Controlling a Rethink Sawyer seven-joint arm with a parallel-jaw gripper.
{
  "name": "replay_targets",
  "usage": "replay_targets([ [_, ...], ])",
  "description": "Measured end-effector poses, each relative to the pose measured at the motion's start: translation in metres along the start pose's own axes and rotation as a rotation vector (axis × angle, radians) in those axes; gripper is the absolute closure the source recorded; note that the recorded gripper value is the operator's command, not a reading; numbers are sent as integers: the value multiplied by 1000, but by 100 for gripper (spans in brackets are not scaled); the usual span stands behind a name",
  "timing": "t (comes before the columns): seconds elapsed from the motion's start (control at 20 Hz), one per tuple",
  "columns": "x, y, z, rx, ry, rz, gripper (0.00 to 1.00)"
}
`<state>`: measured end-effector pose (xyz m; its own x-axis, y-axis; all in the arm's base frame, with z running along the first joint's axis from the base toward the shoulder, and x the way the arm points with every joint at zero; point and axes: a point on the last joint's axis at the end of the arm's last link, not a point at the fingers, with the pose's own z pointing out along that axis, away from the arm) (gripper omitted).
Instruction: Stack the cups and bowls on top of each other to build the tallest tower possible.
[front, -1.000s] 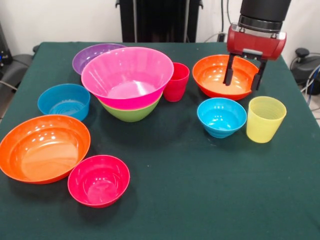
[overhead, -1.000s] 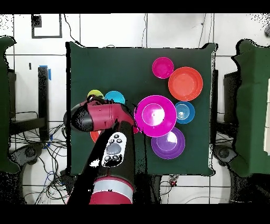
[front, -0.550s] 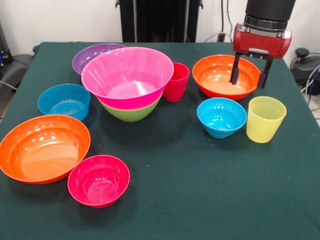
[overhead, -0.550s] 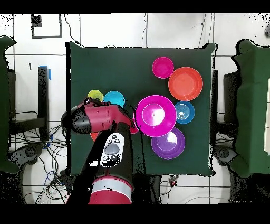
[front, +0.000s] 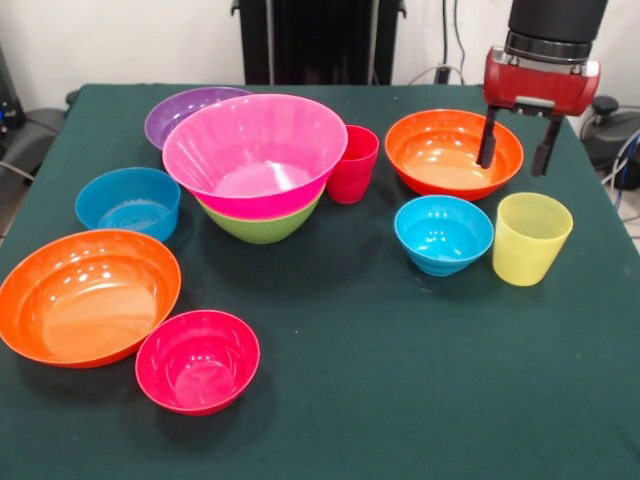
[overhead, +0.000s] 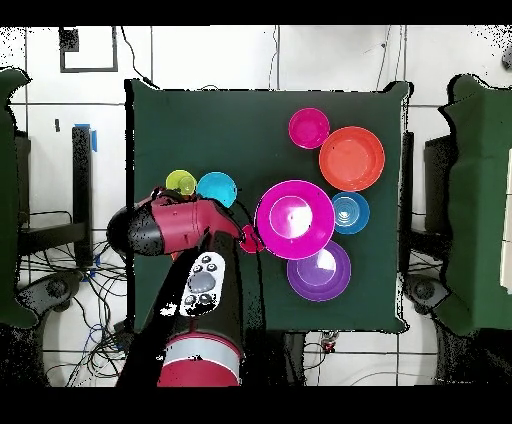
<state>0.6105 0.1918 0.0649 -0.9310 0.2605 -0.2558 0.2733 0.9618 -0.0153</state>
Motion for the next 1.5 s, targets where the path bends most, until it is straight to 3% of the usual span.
replay_targets([
  [0.45, 11, 13, -3, 3, 7, -29, 0],
  [0.75, 35, 17, -12, 66, 70, -70, 0],
  [0.8, 43, 16, -16, 97, 96, -83, 0],
  [0.95, 48, 15, -18, 116, 114, -88, 0],
  [1.1, 51, 8, -21, 148, 142, -86, 0],
  [1.5, 38, -27, -23, 207, 148, -43, 0],
])
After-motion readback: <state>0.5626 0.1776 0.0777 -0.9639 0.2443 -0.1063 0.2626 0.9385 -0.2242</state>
